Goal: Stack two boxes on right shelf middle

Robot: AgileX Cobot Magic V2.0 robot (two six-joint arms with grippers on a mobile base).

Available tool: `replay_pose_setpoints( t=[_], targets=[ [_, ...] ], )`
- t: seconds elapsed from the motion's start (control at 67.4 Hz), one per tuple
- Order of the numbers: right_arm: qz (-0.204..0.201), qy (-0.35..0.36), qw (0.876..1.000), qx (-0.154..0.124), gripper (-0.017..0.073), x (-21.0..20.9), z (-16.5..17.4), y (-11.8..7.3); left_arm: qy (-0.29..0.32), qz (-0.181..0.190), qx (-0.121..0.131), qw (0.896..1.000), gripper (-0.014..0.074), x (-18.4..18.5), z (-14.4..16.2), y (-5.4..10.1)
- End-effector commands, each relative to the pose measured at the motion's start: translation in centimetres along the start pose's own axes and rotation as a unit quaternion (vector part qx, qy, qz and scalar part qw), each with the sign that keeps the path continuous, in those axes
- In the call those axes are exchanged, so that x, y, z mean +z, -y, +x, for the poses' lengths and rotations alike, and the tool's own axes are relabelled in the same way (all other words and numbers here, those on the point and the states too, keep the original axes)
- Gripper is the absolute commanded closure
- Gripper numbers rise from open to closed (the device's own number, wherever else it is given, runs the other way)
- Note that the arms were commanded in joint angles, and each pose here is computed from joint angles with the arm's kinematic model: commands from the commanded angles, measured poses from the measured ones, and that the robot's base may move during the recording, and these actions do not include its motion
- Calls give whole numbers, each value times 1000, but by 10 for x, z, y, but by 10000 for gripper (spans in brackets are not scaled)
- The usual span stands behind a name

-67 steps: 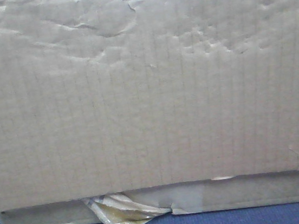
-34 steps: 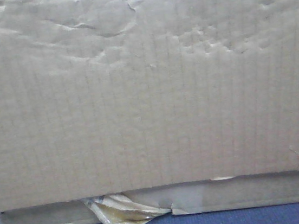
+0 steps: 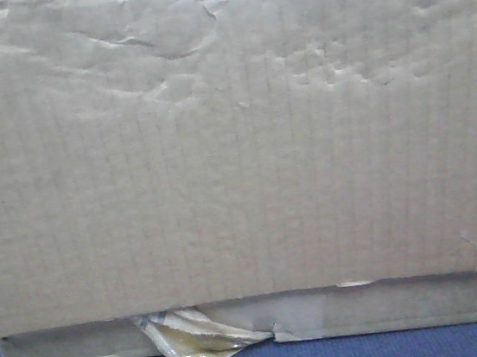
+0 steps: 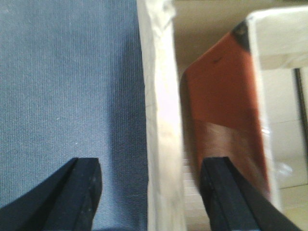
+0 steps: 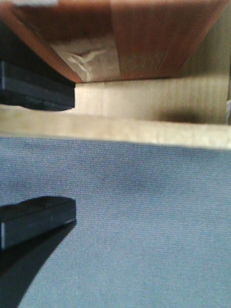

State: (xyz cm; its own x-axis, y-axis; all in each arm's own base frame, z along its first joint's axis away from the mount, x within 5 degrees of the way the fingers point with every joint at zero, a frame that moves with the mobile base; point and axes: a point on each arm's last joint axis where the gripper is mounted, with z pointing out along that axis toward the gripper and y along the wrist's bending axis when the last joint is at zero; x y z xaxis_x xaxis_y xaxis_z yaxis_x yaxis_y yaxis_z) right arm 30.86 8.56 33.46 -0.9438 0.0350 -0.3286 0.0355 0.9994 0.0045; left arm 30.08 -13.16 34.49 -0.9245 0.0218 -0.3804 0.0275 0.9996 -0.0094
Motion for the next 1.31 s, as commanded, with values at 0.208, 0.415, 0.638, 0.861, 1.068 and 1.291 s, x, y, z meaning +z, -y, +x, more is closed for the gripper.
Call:
replay_pose_setpoints(
  t=[0.208, 0.415, 0.638, 0.861, 1.068, 1.291],
  targets=[
    [-20, -4, 1000, 8, 273, 0, 0, -4, -10, 1, 2, 1000, 246, 8, -1, 2],
    [-29, 5, 1000, 11, 273, -7, 0, -4, -10, 1, 2, 1000, 246, 8, -1, 2],
    [-28, 7, 1000, 11, 273, -9, 1, -3, -10, 1, 2, 1000, 246, 8, -1, 2],
    [-28, 7, 1000, 11, 273, -9, 1, -3, -10, 1, 2, 1000, 246, 8, -1, 2],
    [-28, 7, 1000, 11, 273, -9, 1, -3, -10, 1, 2, 1000, 249, 8, -1, 2],
    [-28, 7, 1000, 11, 598, -9, 1, -3, -12, 5, 1, 1000, 510, 8, -1, 2]
  ],
)
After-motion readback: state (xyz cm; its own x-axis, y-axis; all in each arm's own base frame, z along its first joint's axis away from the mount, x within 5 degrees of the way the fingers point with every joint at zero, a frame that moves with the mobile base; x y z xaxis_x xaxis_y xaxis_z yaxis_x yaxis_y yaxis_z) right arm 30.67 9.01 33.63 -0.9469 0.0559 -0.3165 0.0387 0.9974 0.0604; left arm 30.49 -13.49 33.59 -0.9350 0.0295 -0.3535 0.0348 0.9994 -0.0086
